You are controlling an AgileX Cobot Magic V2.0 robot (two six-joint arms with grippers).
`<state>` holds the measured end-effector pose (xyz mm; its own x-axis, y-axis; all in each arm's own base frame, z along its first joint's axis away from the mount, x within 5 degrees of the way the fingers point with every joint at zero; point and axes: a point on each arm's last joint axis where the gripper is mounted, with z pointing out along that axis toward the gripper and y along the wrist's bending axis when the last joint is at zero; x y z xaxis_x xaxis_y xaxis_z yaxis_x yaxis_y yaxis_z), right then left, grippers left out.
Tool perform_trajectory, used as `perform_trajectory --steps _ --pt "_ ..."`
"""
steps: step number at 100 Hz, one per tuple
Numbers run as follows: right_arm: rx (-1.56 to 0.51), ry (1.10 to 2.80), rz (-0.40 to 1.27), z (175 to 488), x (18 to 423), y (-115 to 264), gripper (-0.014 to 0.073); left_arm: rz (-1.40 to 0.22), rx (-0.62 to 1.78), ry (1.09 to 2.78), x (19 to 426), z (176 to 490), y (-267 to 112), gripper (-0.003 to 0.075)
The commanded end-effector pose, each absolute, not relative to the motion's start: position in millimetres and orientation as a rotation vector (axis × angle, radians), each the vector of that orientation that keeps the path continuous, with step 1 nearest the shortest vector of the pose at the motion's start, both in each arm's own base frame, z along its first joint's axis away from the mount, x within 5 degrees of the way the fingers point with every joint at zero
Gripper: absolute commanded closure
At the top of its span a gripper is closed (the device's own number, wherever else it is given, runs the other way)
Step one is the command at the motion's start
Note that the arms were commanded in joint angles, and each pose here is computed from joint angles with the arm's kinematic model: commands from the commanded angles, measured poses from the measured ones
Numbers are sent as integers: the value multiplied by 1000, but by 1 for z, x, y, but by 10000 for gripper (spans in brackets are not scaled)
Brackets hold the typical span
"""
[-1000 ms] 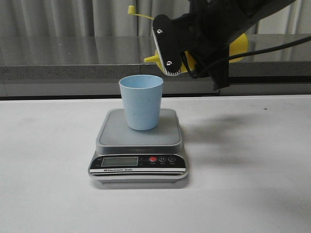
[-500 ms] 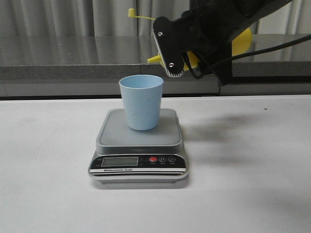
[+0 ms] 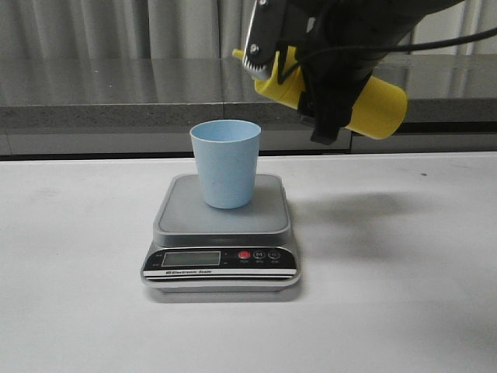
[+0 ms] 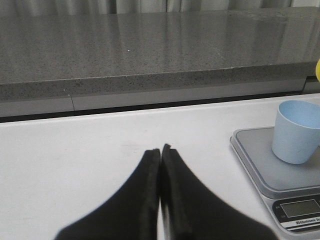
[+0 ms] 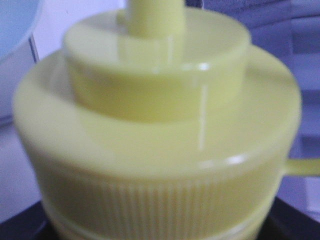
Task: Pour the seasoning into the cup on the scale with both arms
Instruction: 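Tilt the bottle back upright with the right gripper, then lower the bottle onto the table and open the right gripper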
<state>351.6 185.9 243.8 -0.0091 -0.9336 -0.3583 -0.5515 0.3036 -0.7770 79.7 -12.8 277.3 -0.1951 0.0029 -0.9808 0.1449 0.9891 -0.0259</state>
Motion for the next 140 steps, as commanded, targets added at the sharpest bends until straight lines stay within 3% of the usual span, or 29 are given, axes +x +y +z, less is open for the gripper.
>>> perform_trajectory --steps 1,25,48,90,140 --pt "-1155 1689 -379 285 350 176 653 -131 75 1670 81 293 -11 741" --pt "-861 1744 -52 295 352 153 653 -131 75 1670 81 293 -11 741" --pt "-619 1693 171 279 347 132 653 -131 75 1670 81 293 -11 741" --pt "-421 1510 272 237 331 100 653 -131 75 1670 81 293 -11 741" --pt "-380 1521 329 196 345 103 653 -131 75 1670 81 293 -11 741"
